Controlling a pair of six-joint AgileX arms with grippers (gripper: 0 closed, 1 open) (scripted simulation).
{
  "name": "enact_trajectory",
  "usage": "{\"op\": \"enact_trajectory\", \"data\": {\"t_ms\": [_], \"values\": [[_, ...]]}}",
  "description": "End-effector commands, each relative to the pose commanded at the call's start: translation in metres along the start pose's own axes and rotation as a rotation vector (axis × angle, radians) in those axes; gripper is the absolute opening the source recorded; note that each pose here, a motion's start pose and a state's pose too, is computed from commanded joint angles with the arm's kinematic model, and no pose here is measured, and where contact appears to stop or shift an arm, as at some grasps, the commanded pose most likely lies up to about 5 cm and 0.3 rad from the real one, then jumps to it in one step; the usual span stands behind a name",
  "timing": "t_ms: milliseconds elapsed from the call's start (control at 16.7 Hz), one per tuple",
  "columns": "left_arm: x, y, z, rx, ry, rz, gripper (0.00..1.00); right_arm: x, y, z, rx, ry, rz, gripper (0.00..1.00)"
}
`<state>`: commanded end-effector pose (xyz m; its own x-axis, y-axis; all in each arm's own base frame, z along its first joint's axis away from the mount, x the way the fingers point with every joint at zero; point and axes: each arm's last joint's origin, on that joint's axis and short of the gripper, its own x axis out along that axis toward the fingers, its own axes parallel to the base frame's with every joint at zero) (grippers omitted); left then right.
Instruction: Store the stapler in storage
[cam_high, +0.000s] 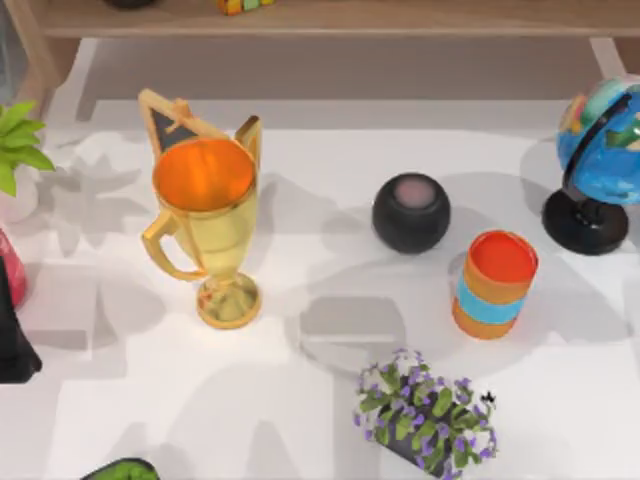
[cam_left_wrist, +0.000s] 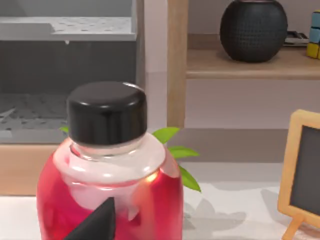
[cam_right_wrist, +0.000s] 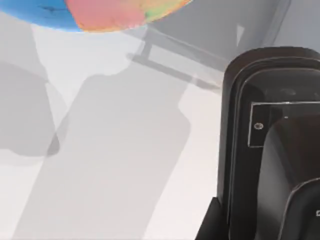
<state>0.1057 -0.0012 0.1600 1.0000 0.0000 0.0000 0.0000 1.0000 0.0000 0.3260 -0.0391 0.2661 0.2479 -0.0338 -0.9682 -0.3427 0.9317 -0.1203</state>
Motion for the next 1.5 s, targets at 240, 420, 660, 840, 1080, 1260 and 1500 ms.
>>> {"op": "enact_trajectory", "data": {"t_ms": [240, 420, 660, 840, 1080, 1260, 1500], "values": [[0.0, 0.0, 0.0, 0.0, 0.0, 0.0, 1.0, -0.028, -0.048, 0.032, 0.09, -0.091, -0.069, 0.0], [0.0, 0.0, 0.0, 0.0, 0.0, 0.0, 1.0, -0.021, -0.087, 0.054, 0.161, -0.104, -0.094, 0.0], [0.0, 0.0, 0.0, 0.0, 0.0, 0.0, 1.0, 0.026, -0.137, 0.069, 0.257, -0.037, -0.074, 0.0], [0.0, 0.0, 0.0, 0.0, 0.0, 0.0, 1.0, 0.078, -0.162, 0.067, 0.319, 0.068, -0.02, 0.0], [0.0, 0.0, 0.0, 0.0, 0.0, 0.0, 1.0, 0.132, -0.168, 0.062, 0.359, 0.205, 0.057, 0.0], [0.0, 0.0, 0.0, 0.0, 0.0, 0.0, 1.0, 0.141, -0.168, 0.06, 0.366, 0.241, 0.073, 0.0], [0.0, 0.0, 0.0, 0.0, 0.0, 0.0, 1.0, 0.143, -0.166, 0.062, 0.361, 0.242, 0.076, 0.0]]}}
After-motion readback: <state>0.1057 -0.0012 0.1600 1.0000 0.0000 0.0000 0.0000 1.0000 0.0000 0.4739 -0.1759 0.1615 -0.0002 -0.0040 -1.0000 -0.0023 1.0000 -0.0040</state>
